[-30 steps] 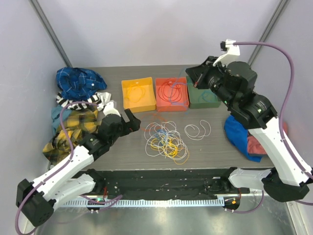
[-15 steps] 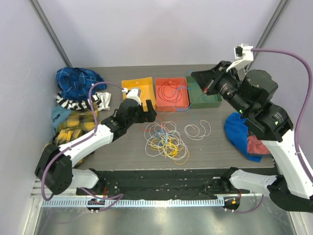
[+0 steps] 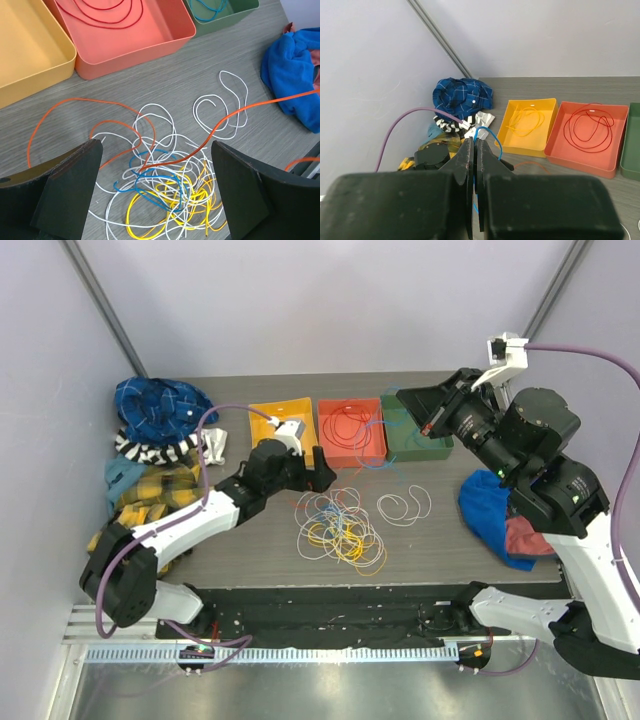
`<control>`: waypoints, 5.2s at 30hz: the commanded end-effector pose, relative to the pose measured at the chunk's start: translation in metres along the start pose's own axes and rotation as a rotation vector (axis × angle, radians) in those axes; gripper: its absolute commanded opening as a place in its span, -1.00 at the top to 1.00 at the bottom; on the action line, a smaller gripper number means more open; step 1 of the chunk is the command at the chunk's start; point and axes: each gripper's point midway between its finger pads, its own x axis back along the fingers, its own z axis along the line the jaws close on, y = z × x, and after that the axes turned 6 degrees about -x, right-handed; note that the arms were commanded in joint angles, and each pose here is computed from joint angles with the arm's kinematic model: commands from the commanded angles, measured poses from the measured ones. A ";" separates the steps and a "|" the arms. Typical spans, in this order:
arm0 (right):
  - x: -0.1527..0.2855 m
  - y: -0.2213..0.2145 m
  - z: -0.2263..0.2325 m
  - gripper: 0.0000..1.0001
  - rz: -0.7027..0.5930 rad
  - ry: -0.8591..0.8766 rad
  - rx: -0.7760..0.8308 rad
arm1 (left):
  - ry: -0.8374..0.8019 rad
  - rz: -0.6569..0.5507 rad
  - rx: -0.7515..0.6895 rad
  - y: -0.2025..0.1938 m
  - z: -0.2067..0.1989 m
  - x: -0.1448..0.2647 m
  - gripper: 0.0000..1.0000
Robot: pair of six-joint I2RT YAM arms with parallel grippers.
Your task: Untangle the cables
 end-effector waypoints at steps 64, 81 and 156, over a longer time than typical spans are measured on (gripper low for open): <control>-0.036 0.056 -0.078 0.98 -0.296 -0.446 0.171 | 0.472 0.101 0.238 -0.001 0.119 0.127 0.99; -0.130 0.061 -0.211 0.99 -0.303 -0.750 0.166 | 0.414 0.091 0.202 -0.016 0.102 0.162 0.99; -0.073 -0.367 -0.166 -0.02 0.632 -0.310 0.181 | 0.611 0.124 0.305 -0.026 0.124 0.163 0.12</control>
